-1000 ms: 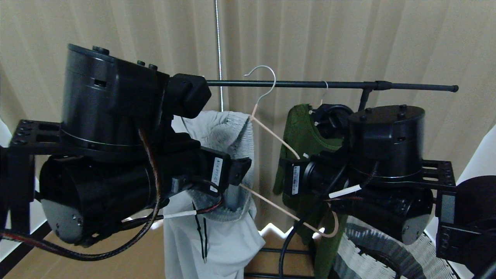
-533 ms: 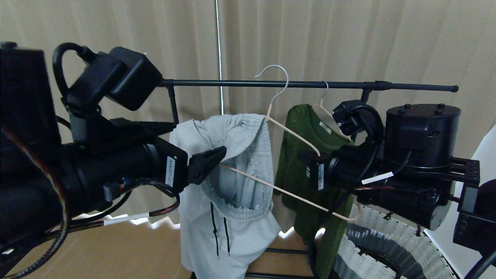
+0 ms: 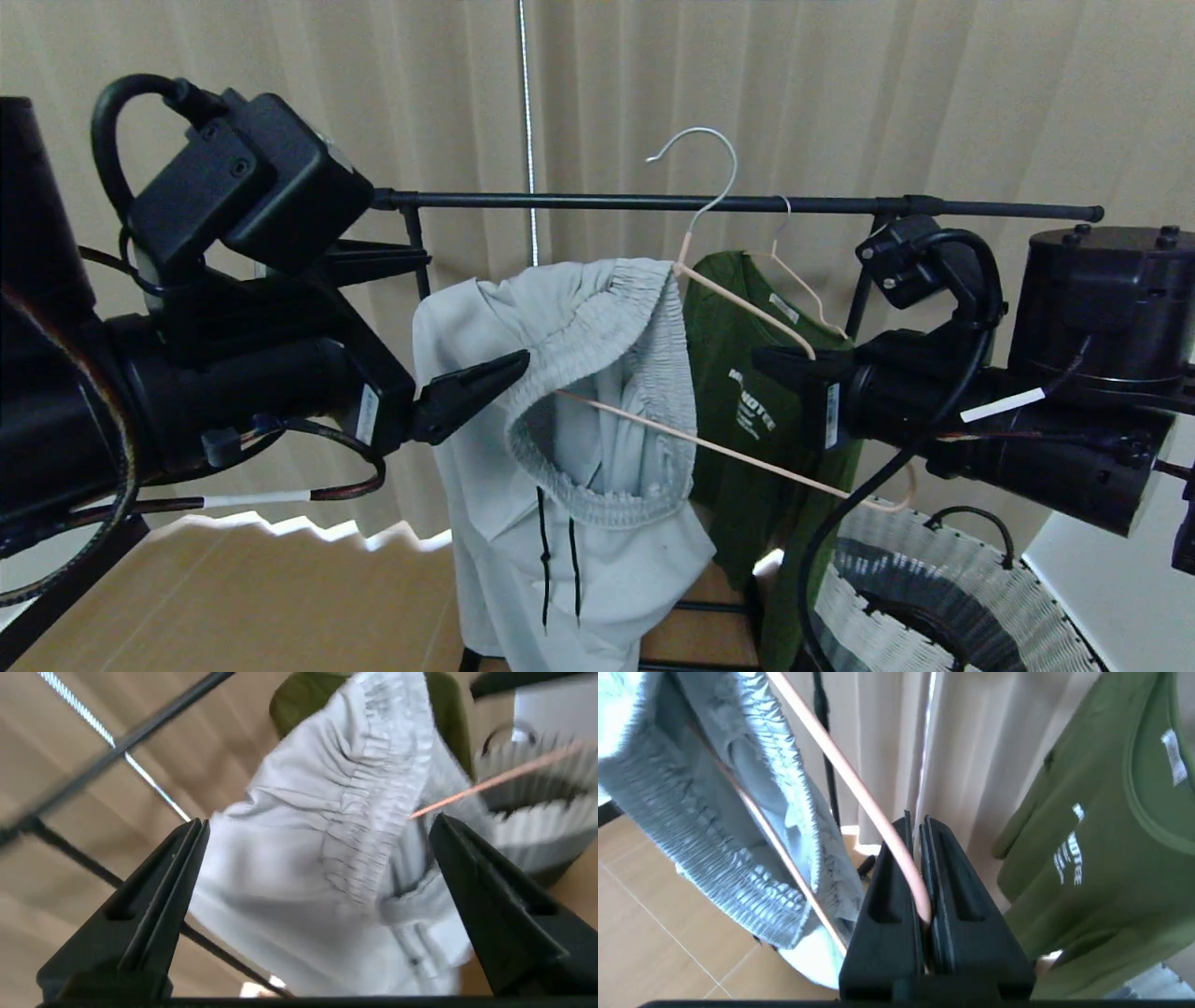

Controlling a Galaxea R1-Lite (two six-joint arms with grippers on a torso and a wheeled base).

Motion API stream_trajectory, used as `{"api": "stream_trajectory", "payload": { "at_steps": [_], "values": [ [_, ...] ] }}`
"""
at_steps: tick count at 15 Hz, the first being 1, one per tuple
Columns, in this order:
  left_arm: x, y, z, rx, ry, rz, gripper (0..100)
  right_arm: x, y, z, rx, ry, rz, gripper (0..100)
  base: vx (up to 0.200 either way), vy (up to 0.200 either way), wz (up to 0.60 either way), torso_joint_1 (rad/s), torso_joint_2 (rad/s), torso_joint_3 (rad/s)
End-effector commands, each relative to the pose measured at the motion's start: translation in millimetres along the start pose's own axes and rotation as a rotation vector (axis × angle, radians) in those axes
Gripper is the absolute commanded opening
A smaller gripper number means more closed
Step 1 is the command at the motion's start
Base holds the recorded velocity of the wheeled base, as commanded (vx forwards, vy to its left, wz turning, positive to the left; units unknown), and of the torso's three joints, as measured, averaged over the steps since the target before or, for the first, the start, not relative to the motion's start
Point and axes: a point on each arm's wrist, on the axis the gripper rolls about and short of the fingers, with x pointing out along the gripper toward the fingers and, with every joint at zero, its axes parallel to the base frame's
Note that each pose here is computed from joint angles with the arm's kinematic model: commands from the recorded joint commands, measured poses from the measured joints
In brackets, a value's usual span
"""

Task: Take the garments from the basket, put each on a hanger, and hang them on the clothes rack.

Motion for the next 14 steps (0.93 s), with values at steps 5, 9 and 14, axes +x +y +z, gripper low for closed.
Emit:
{"api": "stream_trajectory", "payload": {
  "at_steps": [5,9,14],
  "values": [
    [33,14.0,-5,0.137,0.031,-0.001,100,-4,7.1,1.1,-0.037,-0.013,0.053,0,0.0,0.0,0.0,0.0,0.0,0.0],
    [42,23.5,-12,0.211,0.067,0.023,100,-12,19.3,1.4,-0.078,-0.024,0.103,0,0.0,0.0,0.0,0.0,0.0,0.0],
    [41,20.8,-12,0.247,0.06,0.006,100,-14,30.1,-1.8,-0.091,-0.014,0.19,0,0.0,0.0,0.0,0.0,0.0,0.0]
  ]
}}
